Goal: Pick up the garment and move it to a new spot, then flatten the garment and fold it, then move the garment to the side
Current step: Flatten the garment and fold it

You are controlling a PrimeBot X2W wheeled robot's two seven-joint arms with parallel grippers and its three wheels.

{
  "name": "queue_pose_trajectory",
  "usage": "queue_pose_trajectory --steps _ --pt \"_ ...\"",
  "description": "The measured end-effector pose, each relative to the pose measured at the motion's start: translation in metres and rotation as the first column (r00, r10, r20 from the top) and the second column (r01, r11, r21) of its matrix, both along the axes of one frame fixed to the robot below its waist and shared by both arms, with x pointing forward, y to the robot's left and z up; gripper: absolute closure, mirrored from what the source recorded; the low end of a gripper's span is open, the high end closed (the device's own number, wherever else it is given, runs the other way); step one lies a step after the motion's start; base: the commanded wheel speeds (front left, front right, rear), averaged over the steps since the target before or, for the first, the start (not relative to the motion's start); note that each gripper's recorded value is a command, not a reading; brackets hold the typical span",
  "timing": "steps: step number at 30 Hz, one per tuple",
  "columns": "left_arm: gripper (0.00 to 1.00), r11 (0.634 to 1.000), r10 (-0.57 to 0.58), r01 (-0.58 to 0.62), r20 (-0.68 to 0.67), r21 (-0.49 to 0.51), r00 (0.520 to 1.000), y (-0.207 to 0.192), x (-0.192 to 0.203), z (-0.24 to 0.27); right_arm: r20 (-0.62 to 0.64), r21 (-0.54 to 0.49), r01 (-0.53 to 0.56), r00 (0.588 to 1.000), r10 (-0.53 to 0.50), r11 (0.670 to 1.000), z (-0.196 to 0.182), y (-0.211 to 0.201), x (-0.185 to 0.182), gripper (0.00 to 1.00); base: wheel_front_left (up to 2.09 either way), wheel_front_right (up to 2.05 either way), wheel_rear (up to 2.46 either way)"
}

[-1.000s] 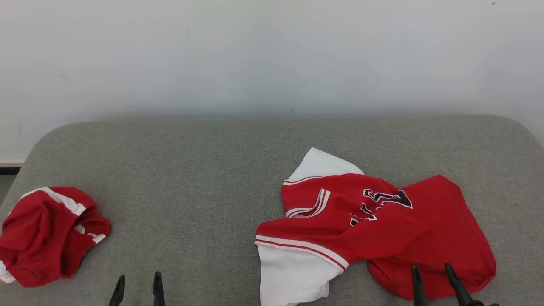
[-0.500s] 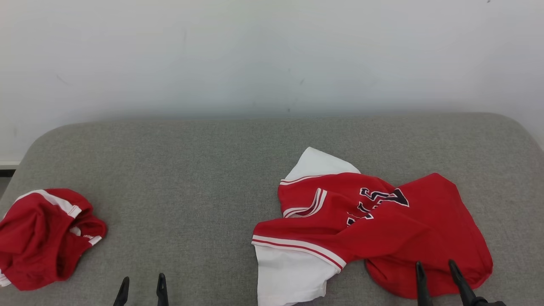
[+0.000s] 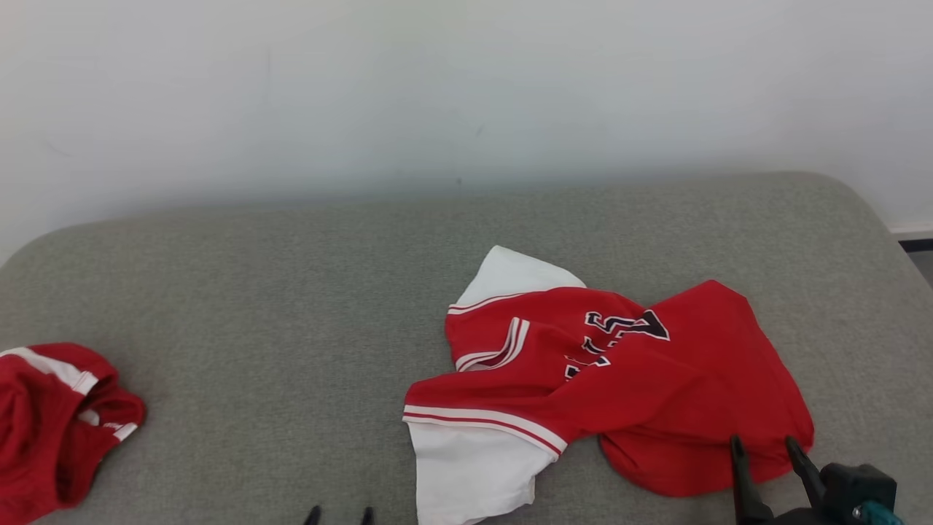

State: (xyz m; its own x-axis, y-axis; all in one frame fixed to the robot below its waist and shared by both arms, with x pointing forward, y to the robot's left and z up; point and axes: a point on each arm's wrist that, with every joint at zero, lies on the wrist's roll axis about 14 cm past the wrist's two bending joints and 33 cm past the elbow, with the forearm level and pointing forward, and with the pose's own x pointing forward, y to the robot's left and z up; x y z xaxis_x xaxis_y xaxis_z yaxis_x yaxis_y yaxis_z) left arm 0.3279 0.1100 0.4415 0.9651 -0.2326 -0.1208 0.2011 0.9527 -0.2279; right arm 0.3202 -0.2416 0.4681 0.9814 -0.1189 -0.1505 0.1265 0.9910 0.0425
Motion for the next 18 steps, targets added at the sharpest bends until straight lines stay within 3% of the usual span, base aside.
queue_pose_trajectory --steps 4,8,18 --pt "0.0 0.992 -0.126 0.127 -0.082 0.008 0.989 -0.035 0.006 -0.015 -0.155 0.004 0.066 0.986 -0.064 0.998 -0.015 -0.022 -0.008 0.0 0.0 0.0 0.0" --pt "0.0 0.979 -0.196 0.202 -0.175 0.016 0.965 -0.056 0.012 -0.032 -0.231 0.007 0.131 0.965 -0.125 0.991 -0.02 -0.043 -0.013 0.0 0.0 0.0 0.0" --pt "0.0 0.957 -0.264 0.288 -0.323 0.028 0.909 -0.085 0.019 -0.064 -0.293 0.005 0.19 0.939 -0.18 0.982 -0.031 -0.061 -0.008 0.0 0.0 0.0 0.0"
